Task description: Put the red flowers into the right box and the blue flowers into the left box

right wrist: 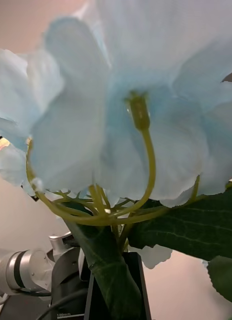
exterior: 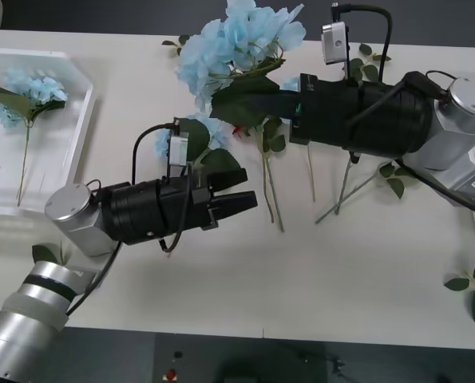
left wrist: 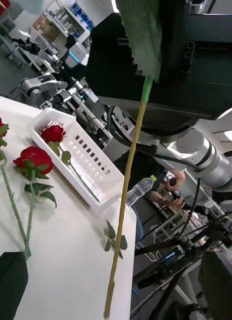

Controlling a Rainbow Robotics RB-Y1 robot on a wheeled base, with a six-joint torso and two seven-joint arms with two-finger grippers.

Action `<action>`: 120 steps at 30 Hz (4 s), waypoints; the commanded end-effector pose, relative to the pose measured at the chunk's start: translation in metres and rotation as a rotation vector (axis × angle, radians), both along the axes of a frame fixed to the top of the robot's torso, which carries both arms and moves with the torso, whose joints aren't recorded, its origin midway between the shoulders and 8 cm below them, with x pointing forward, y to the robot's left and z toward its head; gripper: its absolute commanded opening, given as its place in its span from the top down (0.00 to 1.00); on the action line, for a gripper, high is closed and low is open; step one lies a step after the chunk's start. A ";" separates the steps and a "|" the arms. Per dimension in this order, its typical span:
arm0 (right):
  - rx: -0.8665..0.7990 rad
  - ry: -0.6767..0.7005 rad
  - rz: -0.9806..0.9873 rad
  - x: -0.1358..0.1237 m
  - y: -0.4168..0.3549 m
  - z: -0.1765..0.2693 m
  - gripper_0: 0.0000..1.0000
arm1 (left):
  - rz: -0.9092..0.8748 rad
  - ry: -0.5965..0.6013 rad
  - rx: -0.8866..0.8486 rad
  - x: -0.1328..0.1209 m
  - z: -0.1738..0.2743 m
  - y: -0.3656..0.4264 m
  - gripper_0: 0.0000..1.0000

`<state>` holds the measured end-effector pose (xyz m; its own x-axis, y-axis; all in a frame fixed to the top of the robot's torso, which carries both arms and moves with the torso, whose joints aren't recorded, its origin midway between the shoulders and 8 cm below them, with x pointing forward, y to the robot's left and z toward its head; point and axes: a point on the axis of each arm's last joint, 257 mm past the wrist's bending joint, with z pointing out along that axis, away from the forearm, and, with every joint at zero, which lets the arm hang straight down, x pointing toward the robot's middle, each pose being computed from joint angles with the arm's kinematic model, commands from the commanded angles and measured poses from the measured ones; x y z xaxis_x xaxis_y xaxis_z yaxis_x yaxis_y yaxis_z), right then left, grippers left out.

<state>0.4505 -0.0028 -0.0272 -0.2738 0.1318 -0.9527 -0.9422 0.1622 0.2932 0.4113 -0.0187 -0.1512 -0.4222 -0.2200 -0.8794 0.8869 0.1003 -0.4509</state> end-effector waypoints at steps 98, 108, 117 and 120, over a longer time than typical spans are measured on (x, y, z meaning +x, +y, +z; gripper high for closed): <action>-0.044 1.346 -0.908 0.138 -0.278 -0.092 0.00 | 0.953 0.039 0.930 0.069 0.065 0.549 1.00; -0.227 1.369 -1.193 0.118 -0.357 -0.139 0.00 | 0.945 0.055 0.975 0.062 0.049 0.556 0.53; -0.303 1.365 -1.269 0.115 -0.363 -0.189 0.00 | 0.805 0.013 0.935 0.054 0.048 0.518 0.00; -0.267 1.381 -1.269 0.124 -0.354 -0.197 0.00 | 0.648 -0.031 0.884 0.051 0.053 0.466 0.00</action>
